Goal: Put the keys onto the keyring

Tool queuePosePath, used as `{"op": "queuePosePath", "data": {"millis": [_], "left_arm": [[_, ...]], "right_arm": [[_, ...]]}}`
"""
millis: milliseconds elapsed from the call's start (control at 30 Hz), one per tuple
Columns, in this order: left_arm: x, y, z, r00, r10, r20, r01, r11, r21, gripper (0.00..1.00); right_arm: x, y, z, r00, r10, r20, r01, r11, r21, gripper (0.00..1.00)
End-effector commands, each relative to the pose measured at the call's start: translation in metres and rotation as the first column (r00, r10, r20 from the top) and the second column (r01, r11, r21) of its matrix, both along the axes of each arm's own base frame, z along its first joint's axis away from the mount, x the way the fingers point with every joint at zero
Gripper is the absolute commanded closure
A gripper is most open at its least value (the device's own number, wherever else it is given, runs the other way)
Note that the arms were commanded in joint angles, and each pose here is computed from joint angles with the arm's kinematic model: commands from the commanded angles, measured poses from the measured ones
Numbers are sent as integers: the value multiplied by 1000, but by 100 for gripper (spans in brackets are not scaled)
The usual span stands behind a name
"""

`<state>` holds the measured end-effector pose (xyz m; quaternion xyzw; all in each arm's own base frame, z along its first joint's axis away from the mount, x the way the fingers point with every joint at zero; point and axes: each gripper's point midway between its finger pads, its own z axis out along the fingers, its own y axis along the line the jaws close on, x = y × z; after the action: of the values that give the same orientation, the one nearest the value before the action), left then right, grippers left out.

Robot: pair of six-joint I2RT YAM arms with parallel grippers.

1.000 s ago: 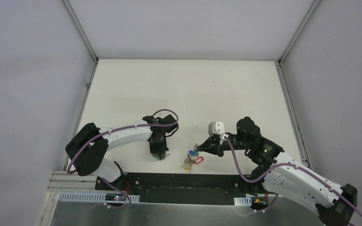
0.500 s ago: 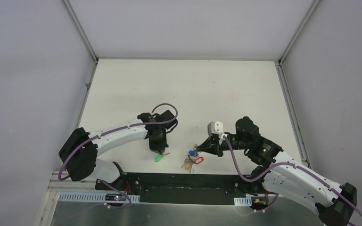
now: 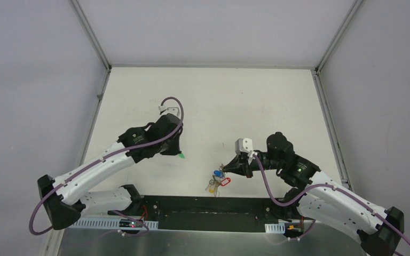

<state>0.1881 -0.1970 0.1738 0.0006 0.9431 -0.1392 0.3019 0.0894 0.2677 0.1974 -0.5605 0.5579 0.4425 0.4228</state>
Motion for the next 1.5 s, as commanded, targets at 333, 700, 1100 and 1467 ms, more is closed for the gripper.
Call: {"op": "queuePosePath", "data": {"millis": [333,700,1100,1467], "left_arm": [[-25,-62,115,456,-570,684,741,668,64,100],[-71,-107,116,108,-662,742,943,304,135,100],[-91,-123,102,-110,-687,718,917,208,339,100],[-87,-123,102,-175,-699,694,861,234,452,100]], "right_arm": [[3,13,42,1000,10,15,-12,995,102,100],[1,14,47,1000,21,23,-24,989,147,100],[-15,6,37,971,120,206,-156,973,169,100],[-27,2,29,935,216,283,-259,958,125,100]]}}
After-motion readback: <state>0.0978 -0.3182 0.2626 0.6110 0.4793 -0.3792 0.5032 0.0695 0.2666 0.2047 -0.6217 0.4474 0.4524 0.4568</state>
